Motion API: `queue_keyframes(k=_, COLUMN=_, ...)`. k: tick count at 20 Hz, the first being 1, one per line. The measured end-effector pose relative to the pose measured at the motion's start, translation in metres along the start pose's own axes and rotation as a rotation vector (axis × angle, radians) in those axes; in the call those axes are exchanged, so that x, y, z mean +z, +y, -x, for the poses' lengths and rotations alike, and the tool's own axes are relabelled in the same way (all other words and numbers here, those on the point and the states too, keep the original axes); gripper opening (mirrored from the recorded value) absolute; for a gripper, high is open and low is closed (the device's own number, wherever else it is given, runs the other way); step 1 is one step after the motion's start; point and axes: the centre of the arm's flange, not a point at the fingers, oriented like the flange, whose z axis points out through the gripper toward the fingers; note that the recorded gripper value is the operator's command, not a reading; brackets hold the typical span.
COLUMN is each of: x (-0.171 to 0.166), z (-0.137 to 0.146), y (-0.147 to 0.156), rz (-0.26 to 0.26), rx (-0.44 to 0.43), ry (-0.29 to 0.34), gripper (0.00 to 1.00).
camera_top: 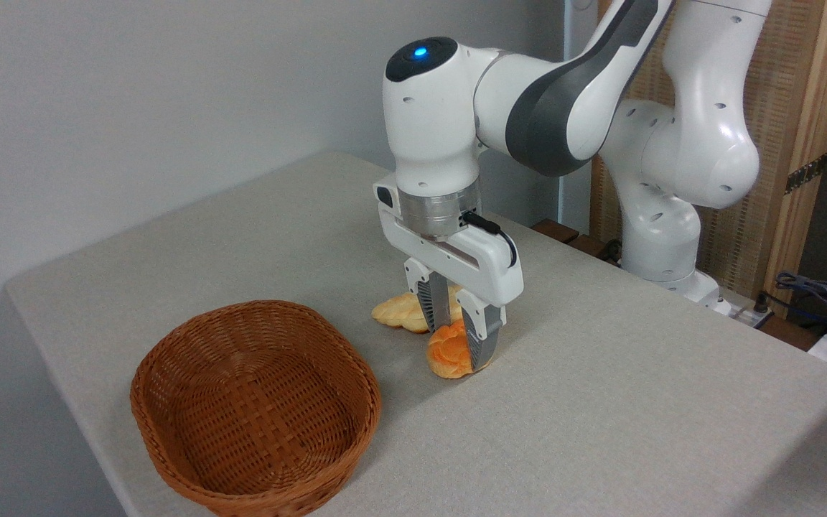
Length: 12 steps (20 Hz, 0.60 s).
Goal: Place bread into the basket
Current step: 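Close the gripper around the small orange bun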
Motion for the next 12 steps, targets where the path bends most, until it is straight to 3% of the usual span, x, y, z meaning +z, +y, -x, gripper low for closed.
queue_keyframes(k=12, x=-0.0068, z=-0.0027, y=-0.0025, rz=-0.01, rx=0.046, ry=0.011, gripper=0.28)
